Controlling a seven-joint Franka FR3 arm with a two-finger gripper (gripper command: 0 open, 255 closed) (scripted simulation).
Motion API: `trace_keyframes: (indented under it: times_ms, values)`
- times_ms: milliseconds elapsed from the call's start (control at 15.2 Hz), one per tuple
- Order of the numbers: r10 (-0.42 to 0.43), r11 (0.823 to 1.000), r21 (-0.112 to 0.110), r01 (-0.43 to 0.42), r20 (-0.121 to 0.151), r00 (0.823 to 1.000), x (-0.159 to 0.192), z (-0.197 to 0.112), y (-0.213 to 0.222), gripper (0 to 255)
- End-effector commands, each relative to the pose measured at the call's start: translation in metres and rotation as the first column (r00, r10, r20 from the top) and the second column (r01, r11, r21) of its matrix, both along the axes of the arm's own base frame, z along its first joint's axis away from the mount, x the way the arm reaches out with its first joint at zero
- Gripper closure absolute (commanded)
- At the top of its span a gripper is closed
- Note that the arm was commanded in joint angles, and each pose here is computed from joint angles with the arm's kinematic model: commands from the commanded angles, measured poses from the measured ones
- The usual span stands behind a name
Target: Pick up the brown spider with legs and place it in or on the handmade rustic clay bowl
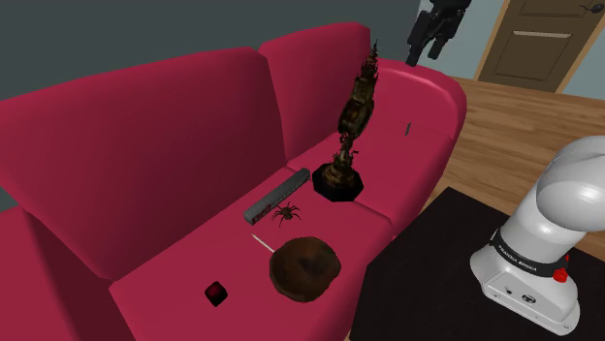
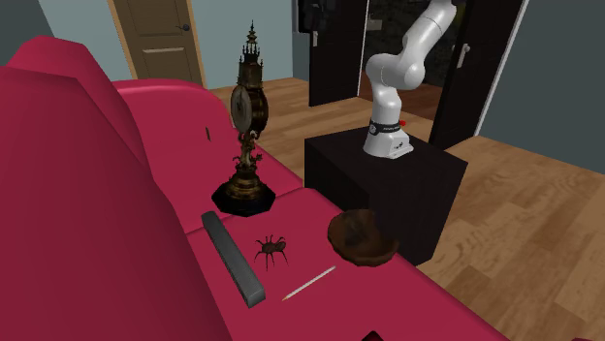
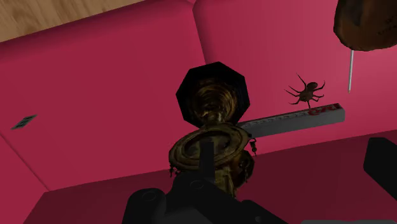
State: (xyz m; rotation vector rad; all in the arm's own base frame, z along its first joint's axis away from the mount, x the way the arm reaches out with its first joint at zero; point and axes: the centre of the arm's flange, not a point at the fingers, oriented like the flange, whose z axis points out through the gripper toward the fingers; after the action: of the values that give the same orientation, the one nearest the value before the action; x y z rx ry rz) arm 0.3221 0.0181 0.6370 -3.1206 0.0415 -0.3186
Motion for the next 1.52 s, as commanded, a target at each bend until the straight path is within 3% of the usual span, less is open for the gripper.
trace_keyframes:
  times_ms: [0,726,1452]
  values:
    - [0.000,1.000,0.000,0.000,0.000,1.000,0.000,0.000,0.000,0]
    - [0.160,0.987,-0.011,-0.160,-0.038,0.986,0.091,-0.109,0.040,0]
    - [0.315,0.948,-0.015,-0.317,-0.077,0.946,0.170,-0.221,0.092,0]
